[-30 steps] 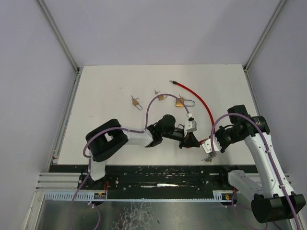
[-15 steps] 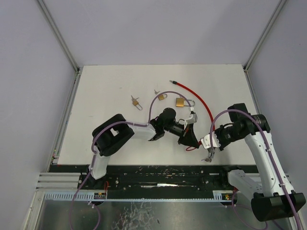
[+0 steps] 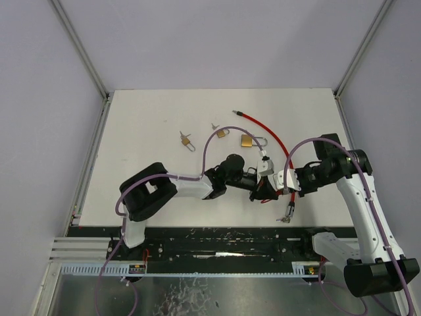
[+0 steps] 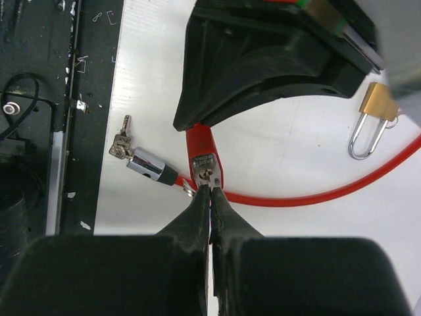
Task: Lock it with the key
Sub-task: Lock the lock.
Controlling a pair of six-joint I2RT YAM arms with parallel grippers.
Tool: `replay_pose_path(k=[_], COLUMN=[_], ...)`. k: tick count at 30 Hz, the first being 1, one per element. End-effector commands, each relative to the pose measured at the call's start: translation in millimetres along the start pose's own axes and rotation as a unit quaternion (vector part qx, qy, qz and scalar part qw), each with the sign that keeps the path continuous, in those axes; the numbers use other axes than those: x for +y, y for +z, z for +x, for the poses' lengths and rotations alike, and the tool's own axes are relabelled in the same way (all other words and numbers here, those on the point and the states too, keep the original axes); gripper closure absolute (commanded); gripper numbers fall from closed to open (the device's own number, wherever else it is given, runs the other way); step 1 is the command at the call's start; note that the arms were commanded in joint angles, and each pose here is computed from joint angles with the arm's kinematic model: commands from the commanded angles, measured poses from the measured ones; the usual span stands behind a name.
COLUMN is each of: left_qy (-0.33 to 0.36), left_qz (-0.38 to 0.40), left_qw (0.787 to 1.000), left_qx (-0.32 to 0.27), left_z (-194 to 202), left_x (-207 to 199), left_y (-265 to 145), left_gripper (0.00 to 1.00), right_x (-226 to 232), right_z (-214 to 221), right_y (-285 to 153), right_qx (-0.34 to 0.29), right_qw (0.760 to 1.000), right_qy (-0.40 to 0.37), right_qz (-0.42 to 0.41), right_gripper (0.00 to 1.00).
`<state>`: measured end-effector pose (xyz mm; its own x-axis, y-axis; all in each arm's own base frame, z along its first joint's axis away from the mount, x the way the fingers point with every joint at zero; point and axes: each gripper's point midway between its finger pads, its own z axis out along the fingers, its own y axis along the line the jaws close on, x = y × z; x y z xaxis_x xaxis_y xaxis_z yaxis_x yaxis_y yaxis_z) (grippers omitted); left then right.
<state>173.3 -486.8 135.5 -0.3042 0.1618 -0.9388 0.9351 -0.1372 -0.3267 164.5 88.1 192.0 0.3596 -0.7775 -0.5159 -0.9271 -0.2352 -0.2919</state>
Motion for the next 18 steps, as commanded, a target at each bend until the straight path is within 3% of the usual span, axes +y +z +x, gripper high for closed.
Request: replay_pose_path(k=[1, 6, 9, 12, 18], left_qy=[0.044, 0.033, -0.034, -0.1, -0.144], left_qz=[-0.088, -0.051, 0.002, 0.055, 0.099], left_qw=[0.993, 0.996, 0.998, 0.993, 0.984], left_qx=[0.063, 0.061, 0.056, 0.035, 0.023], left_z=[50, 48, 44, 31, 25], left_x=[18, 12, 8, 2, -4], left_y=[-7, -7, -11, -23, -33], left_gripper=[1.0, 1.0, 1.0, 1.0, 1.0], right_x=[-5, 16, 13, -1, -21], right_z=[-2, 4, 1, 1, 11], right_y=[-9, 6, 1, -13, -18], right_qx=[0.008, 0.003, 0.007, 0.028, 0.05], right_qw=[1.0, 0.997, 0.996, 0.998, 0.998], right_qy=[-0.008, -0.078, -0.091, -0.058, 0.015], right_qz=[0.01, -0.017, -0.002, 0.021, 0.043], right_gripper=[1.0, 1.0, 1.0, 1.0, 1.0])
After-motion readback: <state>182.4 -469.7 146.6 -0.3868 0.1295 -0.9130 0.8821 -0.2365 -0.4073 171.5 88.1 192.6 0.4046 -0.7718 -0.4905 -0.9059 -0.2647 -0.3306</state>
